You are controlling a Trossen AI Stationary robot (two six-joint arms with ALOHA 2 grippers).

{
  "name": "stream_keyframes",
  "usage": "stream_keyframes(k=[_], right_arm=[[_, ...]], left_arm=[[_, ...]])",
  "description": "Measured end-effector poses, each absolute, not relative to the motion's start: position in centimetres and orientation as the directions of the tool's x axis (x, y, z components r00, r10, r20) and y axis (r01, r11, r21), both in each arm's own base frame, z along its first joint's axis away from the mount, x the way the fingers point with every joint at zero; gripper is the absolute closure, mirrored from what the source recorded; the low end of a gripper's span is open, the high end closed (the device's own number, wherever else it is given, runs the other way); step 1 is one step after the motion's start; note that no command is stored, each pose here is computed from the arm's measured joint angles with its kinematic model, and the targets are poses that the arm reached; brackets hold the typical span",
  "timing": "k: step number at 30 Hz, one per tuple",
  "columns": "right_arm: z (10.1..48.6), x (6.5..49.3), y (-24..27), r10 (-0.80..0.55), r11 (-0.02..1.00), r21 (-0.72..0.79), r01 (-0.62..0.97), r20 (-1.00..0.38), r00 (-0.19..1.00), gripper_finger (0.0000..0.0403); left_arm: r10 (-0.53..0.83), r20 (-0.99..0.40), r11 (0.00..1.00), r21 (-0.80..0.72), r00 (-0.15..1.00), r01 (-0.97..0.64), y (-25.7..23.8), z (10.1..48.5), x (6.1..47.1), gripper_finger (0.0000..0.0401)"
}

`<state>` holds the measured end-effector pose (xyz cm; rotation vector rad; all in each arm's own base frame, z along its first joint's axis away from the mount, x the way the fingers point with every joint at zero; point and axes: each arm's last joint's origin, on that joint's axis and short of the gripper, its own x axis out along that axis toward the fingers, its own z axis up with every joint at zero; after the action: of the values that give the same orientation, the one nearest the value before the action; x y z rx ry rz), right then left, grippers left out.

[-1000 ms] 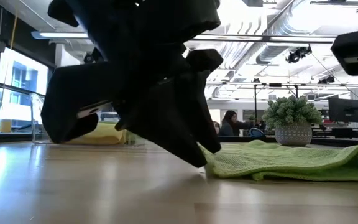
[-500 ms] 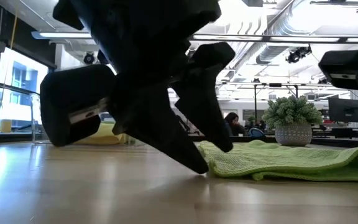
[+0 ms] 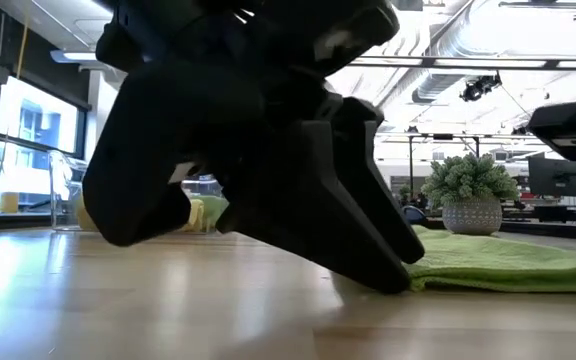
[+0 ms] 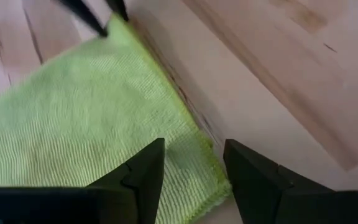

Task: Roll microfiber towels into tight, uniform cylinder then place into a basket
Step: Roll the green towel

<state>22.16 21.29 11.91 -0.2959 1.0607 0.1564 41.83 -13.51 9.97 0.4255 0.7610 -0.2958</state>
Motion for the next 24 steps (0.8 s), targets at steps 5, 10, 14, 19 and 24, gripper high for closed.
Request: stream_keyframes(k=[5,10,14,19,24], right_arm=[[11.9,22.2,21.4,-0.005,0.968,-0.125,-0.216,-0.875,0.483,0.0377],[12.1,21.9,21.6,0.005,0.974,-0.107,-0.199,-0.869,0.495,0.0395],[13.3,21.8,21.5,0.027,0.986,-0.062,-0.154,-0.855,0.517,0.0400],[15.4,21.9,21.1,0.037,0.998,-0.003,-0.068,-0.811,0.584,0.0400],[15.8,22.2,19.5,-0.036,0.983,0.072,0.169,-0.825,0.564,0.0402]], left_arm=[[-0.105,-0.714,0.916,0.203,0.693,0.347,-13.7,10.1,41.8,0.0258],[-0.045,-0.723,0.912,0.252,0.689,0.324,-14.5,10.9,41.8,0.0271],[0.076,-0.712,0.874,0.385,0.698,0.297,-15.1,12.4,41.8,0.0276],[0.200,-0.676,0.811,0.520,0.709,0.267,-16.2,14.1,42.0,0.0277],[0.289,-0.635,0.767,0.602,0.716,0.224,-17.3,15.2,41.8,0.0277]])
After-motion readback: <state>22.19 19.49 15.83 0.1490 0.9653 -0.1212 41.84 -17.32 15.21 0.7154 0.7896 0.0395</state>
